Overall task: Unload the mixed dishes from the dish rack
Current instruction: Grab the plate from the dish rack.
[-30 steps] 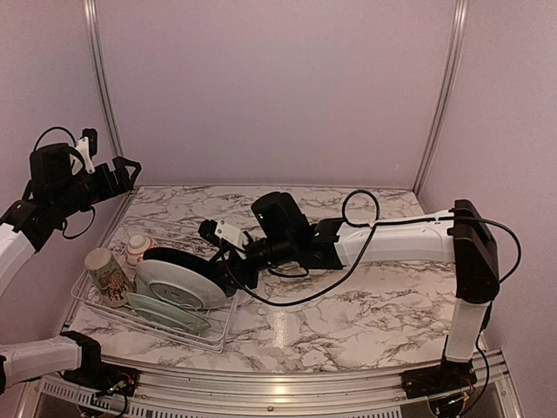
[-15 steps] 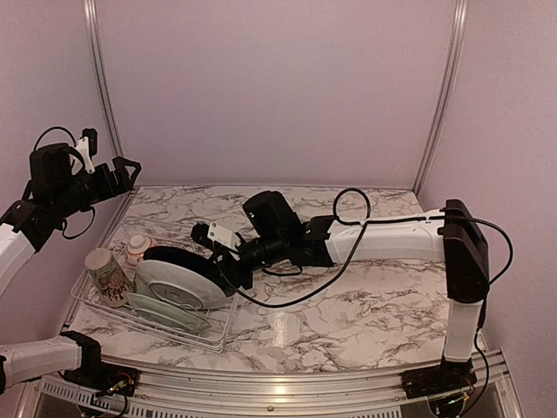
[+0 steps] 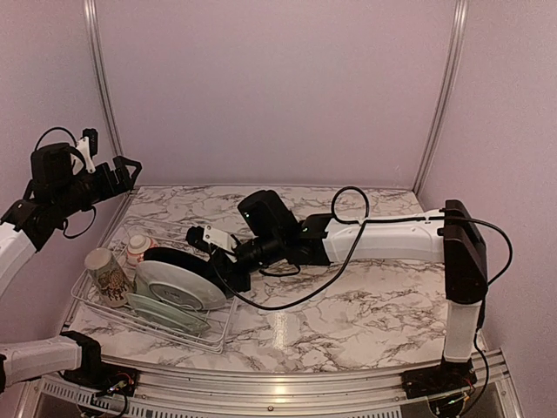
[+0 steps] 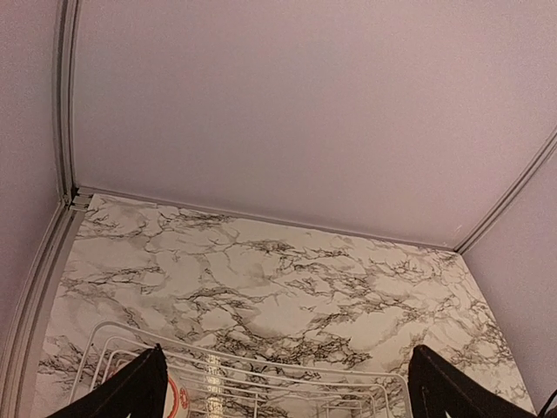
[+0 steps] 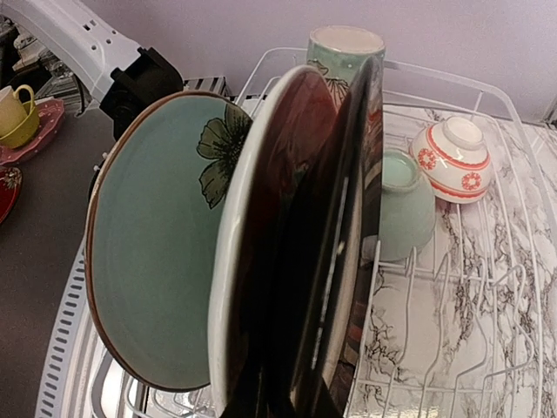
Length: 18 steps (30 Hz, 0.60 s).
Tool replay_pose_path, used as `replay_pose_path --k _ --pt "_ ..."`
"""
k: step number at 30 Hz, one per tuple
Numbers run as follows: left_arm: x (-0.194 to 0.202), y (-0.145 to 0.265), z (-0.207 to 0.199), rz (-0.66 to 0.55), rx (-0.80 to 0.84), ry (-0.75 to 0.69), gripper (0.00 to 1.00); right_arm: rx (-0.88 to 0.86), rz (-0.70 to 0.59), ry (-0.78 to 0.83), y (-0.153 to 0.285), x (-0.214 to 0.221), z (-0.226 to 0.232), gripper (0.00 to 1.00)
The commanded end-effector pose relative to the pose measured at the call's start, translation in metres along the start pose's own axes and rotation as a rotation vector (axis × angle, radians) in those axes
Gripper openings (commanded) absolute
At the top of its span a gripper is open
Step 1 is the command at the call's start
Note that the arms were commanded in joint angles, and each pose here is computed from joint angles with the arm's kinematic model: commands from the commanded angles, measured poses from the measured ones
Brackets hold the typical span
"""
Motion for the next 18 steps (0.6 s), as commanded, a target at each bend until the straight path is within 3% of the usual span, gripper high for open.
replay_pose_path --k 1,18 --pt "-0.011 0.001 -0.005 -0.030 0.023 0.009 0.99 0.081 -0.083 0.008 0.016 -0.040 -0.008 0.00" --pt "-0.010 0.001 -0.004 -0.033 0.022 0.031 0.99 0.042 -0.286 -0.021 0.053 -0.100 0.009 0.00"
Point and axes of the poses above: each gripper's point midway between its finger pads, its own y axis back along the fingers, its own z axis along the line the jaws close on, x = y × z, the point moved 1 cm from there along y, back along the fingers, and after that the axes turned 7 degrees about -y, right-handed, at the moved point
